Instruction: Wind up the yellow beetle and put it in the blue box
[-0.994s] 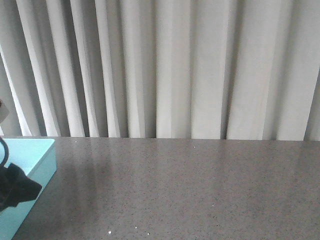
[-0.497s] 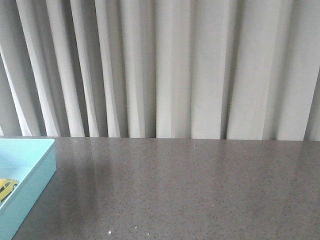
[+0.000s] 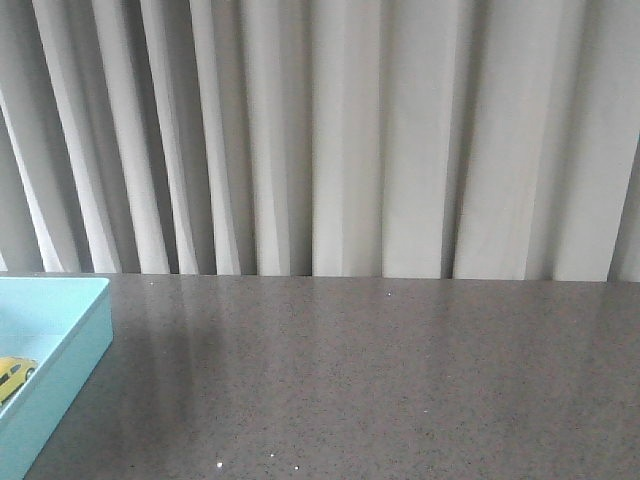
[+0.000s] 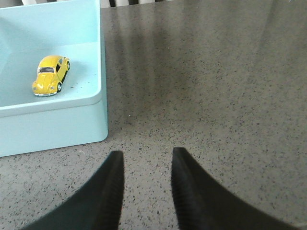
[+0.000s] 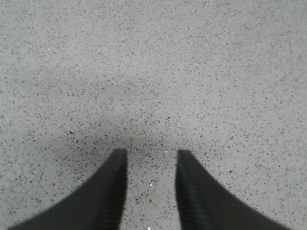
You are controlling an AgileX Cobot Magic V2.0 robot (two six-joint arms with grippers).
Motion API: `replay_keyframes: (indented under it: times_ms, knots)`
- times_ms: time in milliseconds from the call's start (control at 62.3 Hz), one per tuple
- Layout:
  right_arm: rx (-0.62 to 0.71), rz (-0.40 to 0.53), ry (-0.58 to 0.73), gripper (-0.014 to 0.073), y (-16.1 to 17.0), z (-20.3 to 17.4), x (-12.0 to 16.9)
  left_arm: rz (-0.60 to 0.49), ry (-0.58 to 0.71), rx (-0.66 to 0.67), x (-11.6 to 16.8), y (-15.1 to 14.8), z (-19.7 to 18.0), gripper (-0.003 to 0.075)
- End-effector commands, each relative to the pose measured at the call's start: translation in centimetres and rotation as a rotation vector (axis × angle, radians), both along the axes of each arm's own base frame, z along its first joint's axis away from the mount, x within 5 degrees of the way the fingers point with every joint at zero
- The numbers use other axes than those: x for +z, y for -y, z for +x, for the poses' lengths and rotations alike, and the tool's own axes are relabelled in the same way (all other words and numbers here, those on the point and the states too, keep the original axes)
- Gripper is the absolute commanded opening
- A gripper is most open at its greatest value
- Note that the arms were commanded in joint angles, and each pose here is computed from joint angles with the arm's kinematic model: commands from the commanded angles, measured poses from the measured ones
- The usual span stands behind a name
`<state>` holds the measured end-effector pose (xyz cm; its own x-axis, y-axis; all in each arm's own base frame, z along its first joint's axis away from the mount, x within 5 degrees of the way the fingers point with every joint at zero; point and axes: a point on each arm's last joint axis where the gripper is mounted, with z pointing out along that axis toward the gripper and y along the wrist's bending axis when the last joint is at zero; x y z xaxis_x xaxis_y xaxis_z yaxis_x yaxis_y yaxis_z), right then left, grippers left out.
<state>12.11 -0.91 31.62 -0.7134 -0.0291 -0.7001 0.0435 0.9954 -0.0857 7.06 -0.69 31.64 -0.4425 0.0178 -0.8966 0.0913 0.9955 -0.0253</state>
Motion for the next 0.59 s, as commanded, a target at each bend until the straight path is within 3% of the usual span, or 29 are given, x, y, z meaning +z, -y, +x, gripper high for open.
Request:
replay_keyframes:
  times_ms: [0, 80, 128, 577]
  knots:
    - [0.010, -0.021, 0.078, 0.0069, 0.06, 0.36, 1.13, -0.040, 0.122, -0.014, 1.60, 0.25, 0.40, 0.0094]
    - [0.010, -0.021, 0.078, -0.0015, 0.06, 0.36, 1.13, -0.043, 0.141, -0.015, 1.76, 0.26, 0.46, 0.0021]
    - [0.010, -0.021, 0.079, -0.0011, 0.06, 0.37, 1.13, -0.043, 0.150, -0.016, 1.84, 0.27, 0.48, -0.0008]
    - [0.011, -0.022, 0.082, -0.0007, 0.06, 0.38, 1.15, -0.043, 0.157, -0.016, 1.90, 0.26, 0.50, -0.0007]
